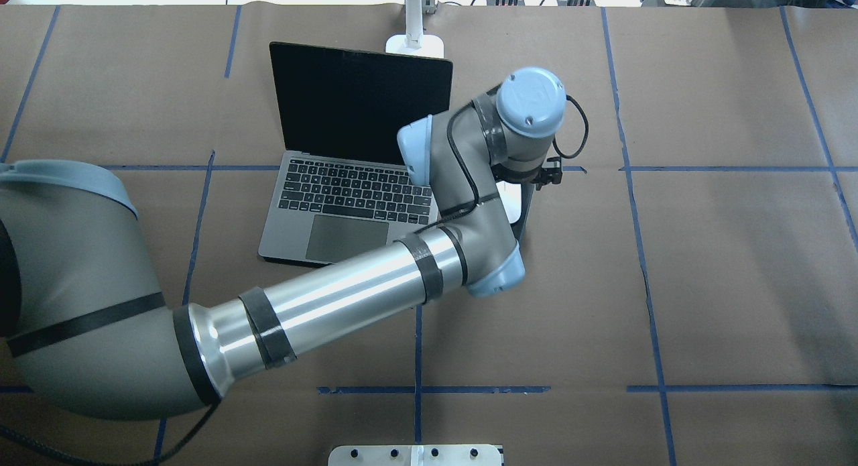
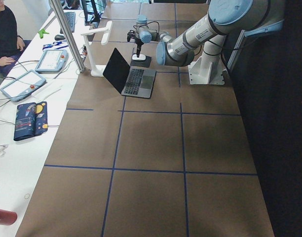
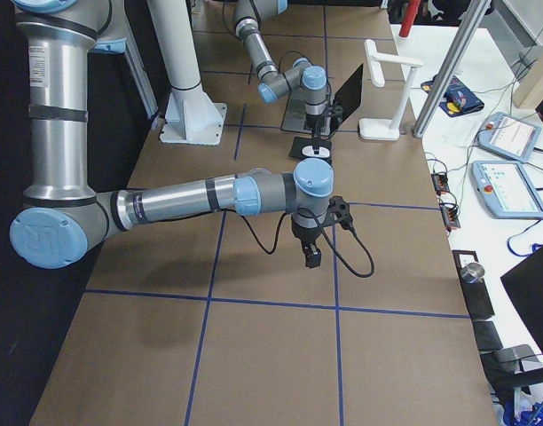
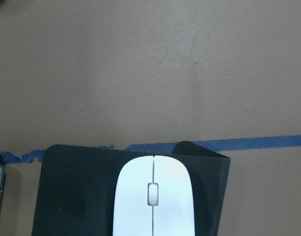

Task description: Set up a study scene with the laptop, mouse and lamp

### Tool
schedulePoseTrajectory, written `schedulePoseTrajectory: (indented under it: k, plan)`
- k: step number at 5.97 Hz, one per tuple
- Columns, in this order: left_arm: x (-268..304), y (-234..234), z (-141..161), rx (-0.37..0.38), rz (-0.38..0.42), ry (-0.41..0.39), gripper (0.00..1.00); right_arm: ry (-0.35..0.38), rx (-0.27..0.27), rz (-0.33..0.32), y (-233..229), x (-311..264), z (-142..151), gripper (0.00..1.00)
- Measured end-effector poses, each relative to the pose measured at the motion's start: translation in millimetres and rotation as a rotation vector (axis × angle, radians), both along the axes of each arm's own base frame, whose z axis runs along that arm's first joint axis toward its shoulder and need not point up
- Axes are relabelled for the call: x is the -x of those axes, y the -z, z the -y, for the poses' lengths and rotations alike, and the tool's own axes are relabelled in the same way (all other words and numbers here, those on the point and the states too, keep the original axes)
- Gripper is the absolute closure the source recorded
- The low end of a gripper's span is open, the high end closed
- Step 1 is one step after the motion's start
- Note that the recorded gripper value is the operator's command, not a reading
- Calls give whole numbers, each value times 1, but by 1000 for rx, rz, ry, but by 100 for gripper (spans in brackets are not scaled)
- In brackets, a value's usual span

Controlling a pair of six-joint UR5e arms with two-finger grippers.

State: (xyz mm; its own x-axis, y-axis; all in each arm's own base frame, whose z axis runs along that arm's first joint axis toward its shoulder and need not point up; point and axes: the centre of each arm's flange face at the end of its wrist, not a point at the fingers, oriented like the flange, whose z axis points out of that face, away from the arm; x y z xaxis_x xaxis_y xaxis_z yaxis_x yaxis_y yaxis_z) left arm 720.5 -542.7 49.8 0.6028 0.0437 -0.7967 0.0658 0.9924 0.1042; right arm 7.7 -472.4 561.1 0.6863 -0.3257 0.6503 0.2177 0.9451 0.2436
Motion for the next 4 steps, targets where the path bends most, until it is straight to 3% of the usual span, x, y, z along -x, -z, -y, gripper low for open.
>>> schedulePoseTrajectory:
  k: [2, 4]
  plan:
    - [51, -38, 9, 33, -37, -47, 0, -22, 18, -1, 0, 0, 0, 0]
    - [139, -98, -23, -29, 36, -111, 0, -32, 24, -1, 2, 0, 0, 0]
